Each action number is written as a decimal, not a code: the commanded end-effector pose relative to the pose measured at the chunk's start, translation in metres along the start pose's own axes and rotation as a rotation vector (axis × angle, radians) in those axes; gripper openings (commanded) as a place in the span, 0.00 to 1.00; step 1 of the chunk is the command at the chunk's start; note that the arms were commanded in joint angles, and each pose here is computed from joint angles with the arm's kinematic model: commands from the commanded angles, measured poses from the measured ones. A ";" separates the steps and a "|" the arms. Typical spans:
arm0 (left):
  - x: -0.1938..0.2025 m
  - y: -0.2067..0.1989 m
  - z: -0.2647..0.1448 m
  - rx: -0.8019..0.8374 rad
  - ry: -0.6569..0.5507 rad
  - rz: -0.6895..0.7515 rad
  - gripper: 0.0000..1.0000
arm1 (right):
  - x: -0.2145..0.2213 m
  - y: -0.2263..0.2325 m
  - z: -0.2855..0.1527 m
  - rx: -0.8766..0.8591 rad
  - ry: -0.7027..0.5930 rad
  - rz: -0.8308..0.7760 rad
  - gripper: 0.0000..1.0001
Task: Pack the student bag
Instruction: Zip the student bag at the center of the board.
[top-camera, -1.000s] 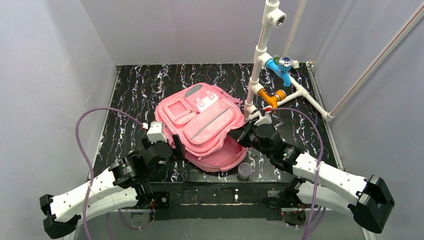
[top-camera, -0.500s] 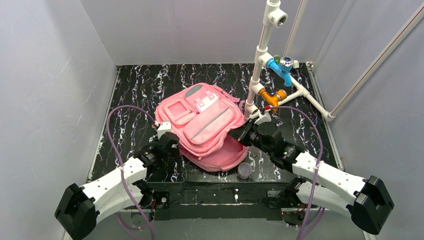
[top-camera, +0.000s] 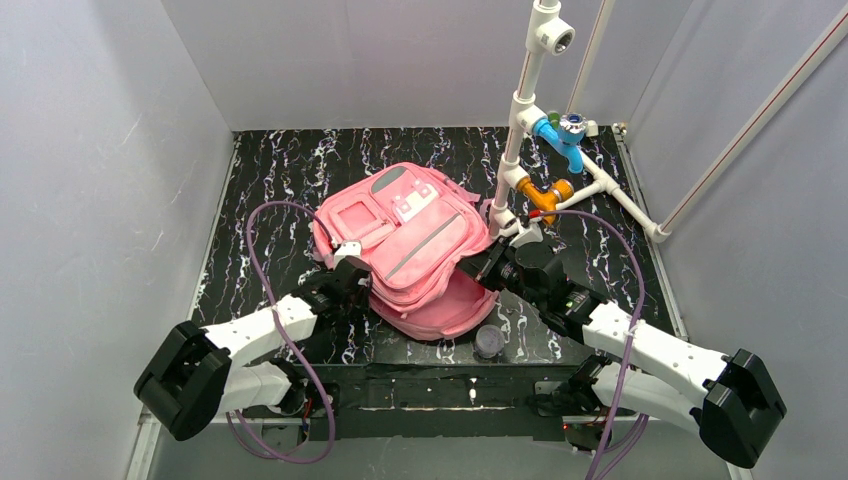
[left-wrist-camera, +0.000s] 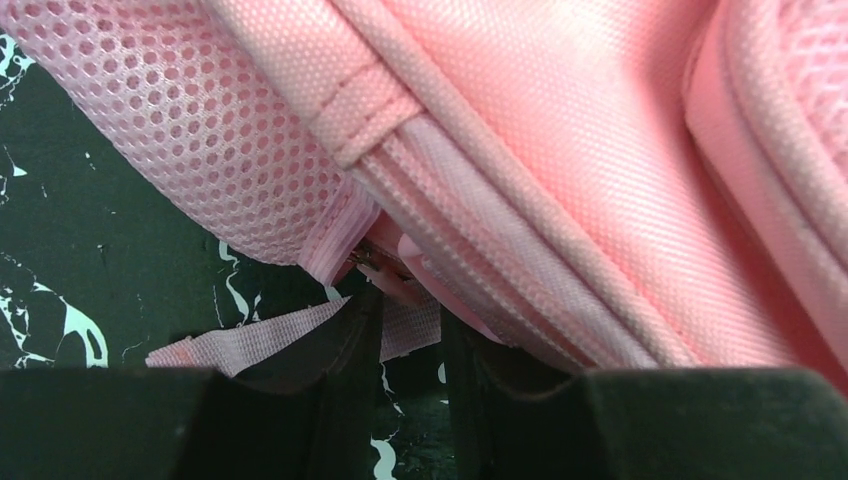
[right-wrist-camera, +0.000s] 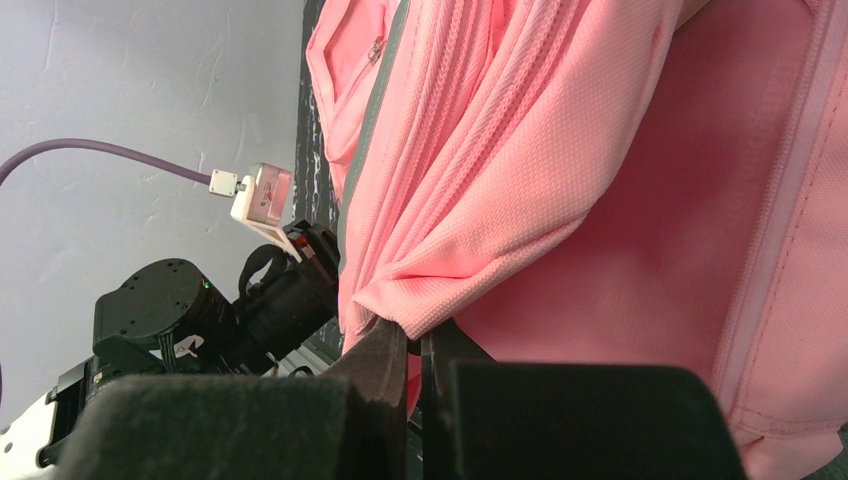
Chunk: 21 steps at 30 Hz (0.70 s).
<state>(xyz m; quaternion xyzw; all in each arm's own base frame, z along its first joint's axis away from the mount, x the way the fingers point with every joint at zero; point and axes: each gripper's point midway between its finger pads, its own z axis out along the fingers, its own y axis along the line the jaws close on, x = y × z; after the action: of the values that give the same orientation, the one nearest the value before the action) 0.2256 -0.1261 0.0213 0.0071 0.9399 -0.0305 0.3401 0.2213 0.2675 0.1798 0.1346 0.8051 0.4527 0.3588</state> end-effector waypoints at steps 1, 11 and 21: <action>-0.014 0.001 0.004 -0.020 -0.061 -0.018 0.25 | -0.010 0.000 0.002 -0.005 -0.041 0.055 0.01; -0.036 0.016 0.005 -0.135 -0.122 -0.004 0.33 | 0.002 -0.007 0.000 -0.009 0.001 0.039 0.01; -0.039 0.019 -0.020 -0.097 -0.144 -0.071 0.00 | 0.023 -0.004 0.003 -0.054 0.125 -0.080 0.01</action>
<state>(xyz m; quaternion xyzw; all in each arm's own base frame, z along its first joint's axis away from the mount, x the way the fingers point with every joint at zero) 0.2443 -0.1114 0.0366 -0.0049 0.9234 0.0148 0.3834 0.2184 0.2702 0.1742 0.1041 0.8055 0.4593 0.3598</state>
